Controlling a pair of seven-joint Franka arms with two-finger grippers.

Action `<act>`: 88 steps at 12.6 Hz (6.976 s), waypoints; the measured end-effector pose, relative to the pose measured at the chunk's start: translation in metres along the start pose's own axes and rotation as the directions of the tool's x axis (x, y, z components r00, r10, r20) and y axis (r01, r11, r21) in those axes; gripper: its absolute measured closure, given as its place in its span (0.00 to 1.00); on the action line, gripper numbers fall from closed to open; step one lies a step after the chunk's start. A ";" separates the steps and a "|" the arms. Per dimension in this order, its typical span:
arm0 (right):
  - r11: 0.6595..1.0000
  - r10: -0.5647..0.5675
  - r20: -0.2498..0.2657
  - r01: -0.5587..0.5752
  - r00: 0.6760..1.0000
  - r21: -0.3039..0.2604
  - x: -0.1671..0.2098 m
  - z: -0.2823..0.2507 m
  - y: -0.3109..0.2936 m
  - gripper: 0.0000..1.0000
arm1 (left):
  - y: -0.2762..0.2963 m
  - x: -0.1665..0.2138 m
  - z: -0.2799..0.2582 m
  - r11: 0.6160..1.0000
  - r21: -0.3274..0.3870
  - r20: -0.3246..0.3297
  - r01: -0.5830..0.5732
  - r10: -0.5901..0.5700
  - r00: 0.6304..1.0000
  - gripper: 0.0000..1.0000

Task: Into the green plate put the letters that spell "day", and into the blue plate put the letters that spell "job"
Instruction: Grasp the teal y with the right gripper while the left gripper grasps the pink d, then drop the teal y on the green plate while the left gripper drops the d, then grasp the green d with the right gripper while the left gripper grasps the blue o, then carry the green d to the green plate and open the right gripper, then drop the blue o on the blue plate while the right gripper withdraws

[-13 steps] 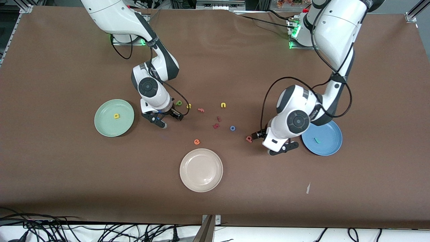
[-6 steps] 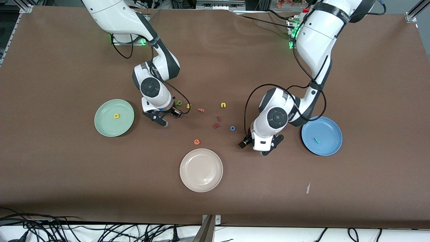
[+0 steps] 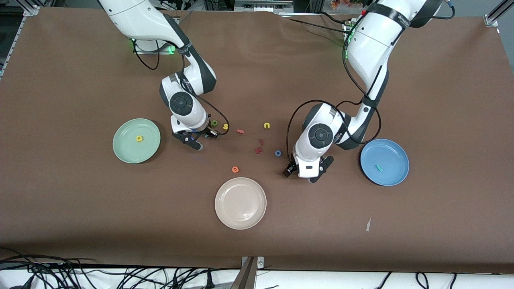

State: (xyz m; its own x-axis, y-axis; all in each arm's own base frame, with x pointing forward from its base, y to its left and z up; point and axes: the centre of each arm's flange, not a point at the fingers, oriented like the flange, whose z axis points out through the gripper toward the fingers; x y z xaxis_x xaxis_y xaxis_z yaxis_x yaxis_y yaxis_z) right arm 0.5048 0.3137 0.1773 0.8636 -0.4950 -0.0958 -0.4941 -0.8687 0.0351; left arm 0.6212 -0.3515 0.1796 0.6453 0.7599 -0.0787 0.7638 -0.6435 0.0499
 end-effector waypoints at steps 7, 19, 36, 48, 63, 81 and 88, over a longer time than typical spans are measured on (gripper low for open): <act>0.996 -0.069 0.020 0.070 0.997 -0.057 0.028 -0.051 0.019 0.75 | -0.002 0.002 0.010 1.000 0.014 -0.016 0.020 -0.020 1.000 0.40; 0.914 -0.381 0.189 0.400 0.905 -0.068 0.193 -0.051 0.263 0.75 | -0.007 0.033 -0.010 0.984 0.112 -0.084 -0.135 0.145 0.986 0.71; 0.992 -0.122 0.171 0.128 0.978 -0.023 0.045 -0.096 0.070 0.00 | -0.216 0.214 -0.036 0.706 0.130 0.024 -0.697 0.700 0.714 0.56; 0.992 0.110 -0.001 -0.110 0.994 0.056 -0.041 0.003 0.028 0.09 | -0.058 0.022 -0.089 0.769 0.040 0.025 -0.638 0.638 0.770 0.00; 0.994 0.092 -0.008 -0.091 0.996 0.060 -0.050 0.006 0.025 0.72 | 0.008 -0.081 0.009 0.672 0.047 0.058 -0.739 0.737 0.673 0.15; 0.939 -0.339 -0.012 0.338 0.941 -0.066 0.169 -0.054 0.199 0.65 | 0.013 -0.070 0.003 0.678 0.109 0.045 -0.727 0.727 0.685 0.72; 0.931 -0.364 0.034 0.365 0.931 -0.029 0.169 -0.104 0.169 0.00 | -0.053 0.105 -0.087 0.616 0.150 0.154 -0.773 0.758 0.634 0.72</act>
State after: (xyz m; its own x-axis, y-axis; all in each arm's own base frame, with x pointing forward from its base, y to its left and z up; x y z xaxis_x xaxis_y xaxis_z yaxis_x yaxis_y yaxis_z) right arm 0.5780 0.0815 0.2702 0.9802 -0.1440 -0.1356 -0.1417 -0.9896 0.0268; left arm 0.6499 -0.2296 0.2554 0.9860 -0.0198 -0.1657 -0.0298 -0.9979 -0.0582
